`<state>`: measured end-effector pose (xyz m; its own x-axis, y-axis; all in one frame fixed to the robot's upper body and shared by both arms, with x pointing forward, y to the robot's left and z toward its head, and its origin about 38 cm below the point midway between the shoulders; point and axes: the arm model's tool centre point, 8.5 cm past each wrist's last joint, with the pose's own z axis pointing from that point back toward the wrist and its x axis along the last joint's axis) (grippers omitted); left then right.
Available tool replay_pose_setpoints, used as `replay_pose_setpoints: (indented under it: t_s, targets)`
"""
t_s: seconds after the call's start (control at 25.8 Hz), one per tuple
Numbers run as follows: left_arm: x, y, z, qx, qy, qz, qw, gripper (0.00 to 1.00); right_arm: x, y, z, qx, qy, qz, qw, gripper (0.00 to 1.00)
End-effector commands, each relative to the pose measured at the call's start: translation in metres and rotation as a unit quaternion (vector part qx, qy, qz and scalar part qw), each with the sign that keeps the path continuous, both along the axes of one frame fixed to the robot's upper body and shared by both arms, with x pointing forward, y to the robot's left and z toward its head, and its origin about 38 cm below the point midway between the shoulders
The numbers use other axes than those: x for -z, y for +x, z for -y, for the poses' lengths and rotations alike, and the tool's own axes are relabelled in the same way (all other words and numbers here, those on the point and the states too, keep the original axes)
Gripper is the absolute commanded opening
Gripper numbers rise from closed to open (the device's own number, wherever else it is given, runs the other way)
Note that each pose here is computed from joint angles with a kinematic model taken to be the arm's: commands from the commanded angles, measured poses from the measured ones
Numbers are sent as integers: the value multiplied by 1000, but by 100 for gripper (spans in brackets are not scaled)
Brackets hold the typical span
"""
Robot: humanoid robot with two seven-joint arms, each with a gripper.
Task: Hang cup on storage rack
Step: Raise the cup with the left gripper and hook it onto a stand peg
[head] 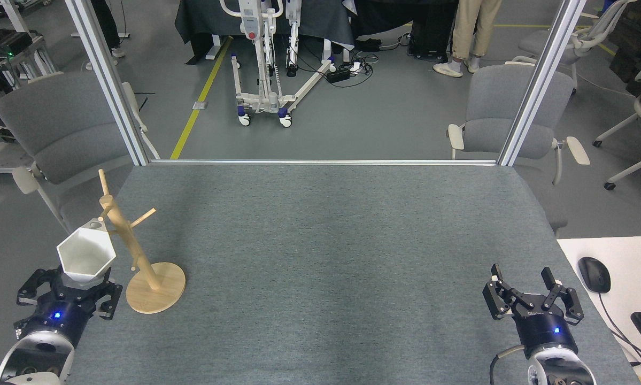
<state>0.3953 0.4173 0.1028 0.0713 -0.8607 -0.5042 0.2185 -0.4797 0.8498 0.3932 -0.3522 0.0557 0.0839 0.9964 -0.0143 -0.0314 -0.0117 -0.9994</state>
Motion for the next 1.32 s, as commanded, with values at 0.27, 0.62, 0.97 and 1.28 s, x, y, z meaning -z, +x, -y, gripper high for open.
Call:
replay_pose_setpoints:
  t_s: [0.27,0.62,0.97,1.28]
  targets:
    - [9,1,9,-1,3,-11,1000,32,1,0,0,-1,1,-1,1000,100]
    - [19,2,11,-3,-7,-18,1000,89,1,1,0,1,1,-1,1000,99]
    - [44,-1,8,-19,-24,-41,999,97,-1,3,2,0,0,0,1000,99]
    - [59,6,51,27,-42,-50,997,98,-1,3,3,0,-2,0,1000,99]
